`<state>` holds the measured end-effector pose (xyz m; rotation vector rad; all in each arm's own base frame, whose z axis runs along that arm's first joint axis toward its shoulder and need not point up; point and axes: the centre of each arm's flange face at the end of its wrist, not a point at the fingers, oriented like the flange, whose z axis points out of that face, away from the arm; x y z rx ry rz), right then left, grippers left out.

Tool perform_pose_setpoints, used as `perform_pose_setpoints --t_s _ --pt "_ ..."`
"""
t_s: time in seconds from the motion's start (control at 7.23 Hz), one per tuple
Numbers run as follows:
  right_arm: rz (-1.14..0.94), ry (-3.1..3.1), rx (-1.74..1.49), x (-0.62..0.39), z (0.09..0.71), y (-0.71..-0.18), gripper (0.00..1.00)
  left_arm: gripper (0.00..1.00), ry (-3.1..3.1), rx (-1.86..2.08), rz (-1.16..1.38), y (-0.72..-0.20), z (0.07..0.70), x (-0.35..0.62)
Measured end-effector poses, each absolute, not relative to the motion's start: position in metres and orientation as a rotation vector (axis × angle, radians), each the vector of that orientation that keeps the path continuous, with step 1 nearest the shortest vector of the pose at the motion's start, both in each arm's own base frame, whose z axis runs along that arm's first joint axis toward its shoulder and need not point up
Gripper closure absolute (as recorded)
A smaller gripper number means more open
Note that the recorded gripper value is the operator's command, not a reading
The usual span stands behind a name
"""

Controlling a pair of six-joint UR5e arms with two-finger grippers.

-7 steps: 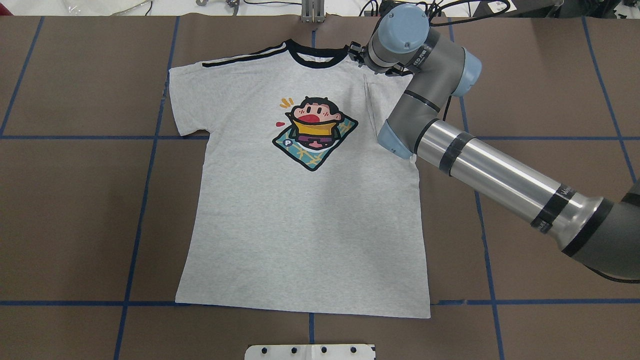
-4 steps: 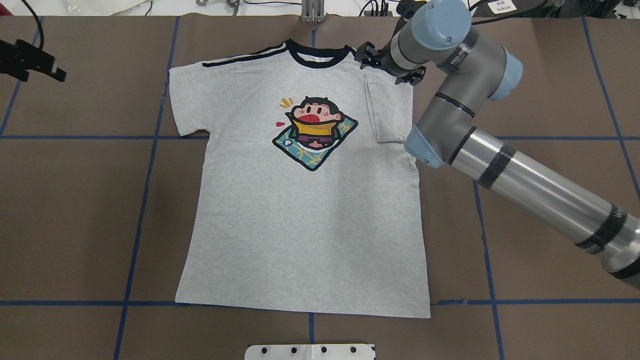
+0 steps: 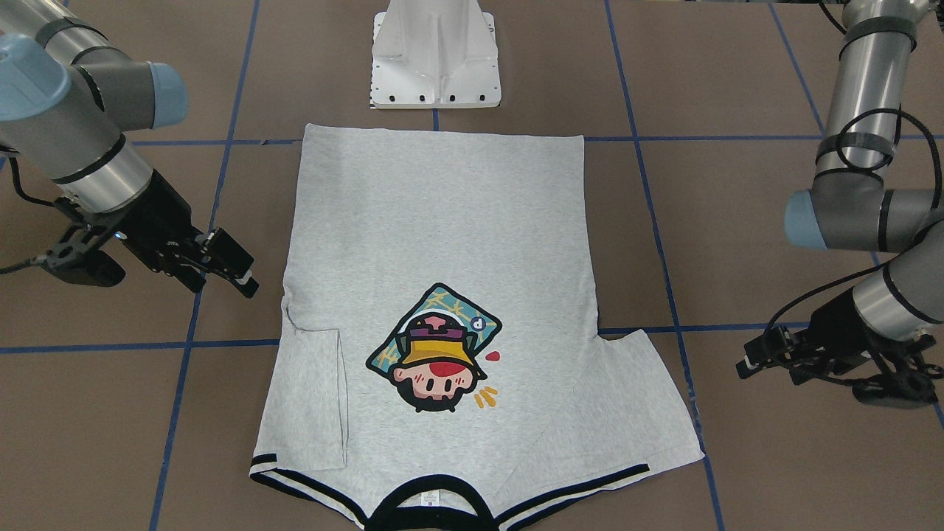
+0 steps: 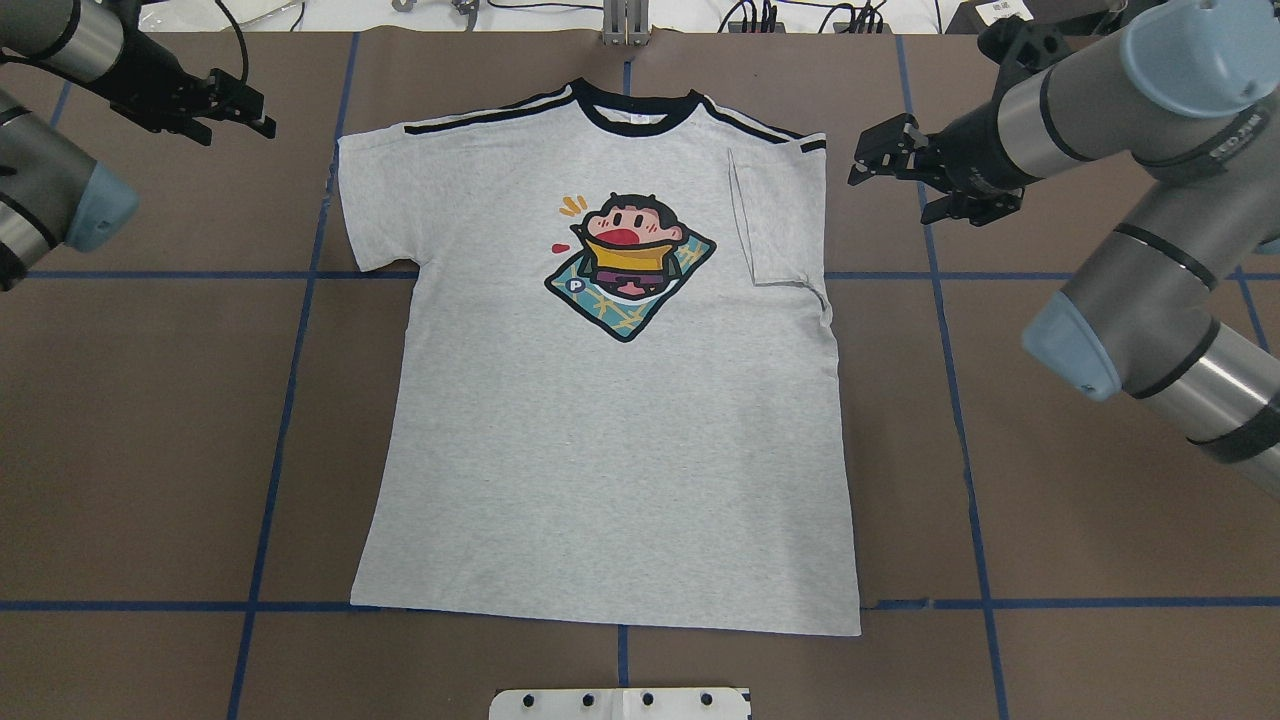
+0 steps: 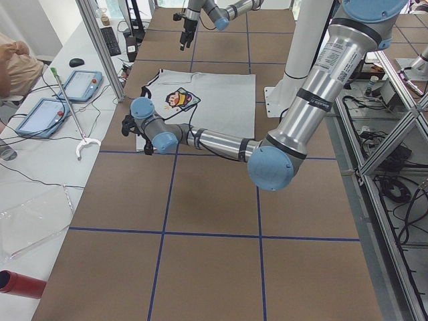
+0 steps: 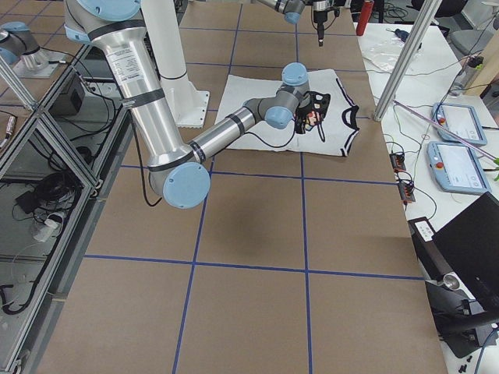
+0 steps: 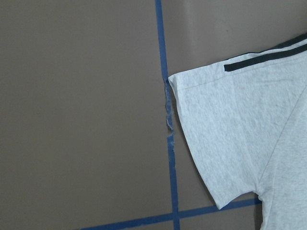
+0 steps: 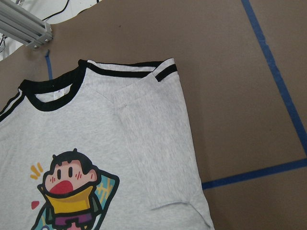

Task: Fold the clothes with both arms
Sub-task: 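Release the sleeve and raise the right gripper while the left gripper approaches the other shoulder, then fold the sleeve nearest the left gripper inward toward the shirt center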

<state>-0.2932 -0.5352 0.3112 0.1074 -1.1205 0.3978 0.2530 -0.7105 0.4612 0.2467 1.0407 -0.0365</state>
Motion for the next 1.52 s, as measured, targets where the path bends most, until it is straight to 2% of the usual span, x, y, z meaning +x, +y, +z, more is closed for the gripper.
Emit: perform_pose_setpoints --t_s 0.28,0.42,0.69,1.52 --pt "0.416 -1.119 0.100 -0.261 0.328 -0.517 0.00 0.07 1.019 0.300 -0.054 -0.743 0.467 0.275" --pt "0.435 -1.115 0.106 -0.247 0.334 -0.514 0.00 0.14 1.013 0.323 -0.056 -0.752 0.470 0.284" --pt "0.451 -1.110 0.108 -0.232 0.343 -0.509 0.00 0.35 1.015 0.337 -0.074 -0.756 0.457 0.321" --pt "0.455 -1.092 0.108 -0.230 0.356 -0.509 0.00 0.48 0.993 0.350 -0.102 -0.746 0.465 0.377"
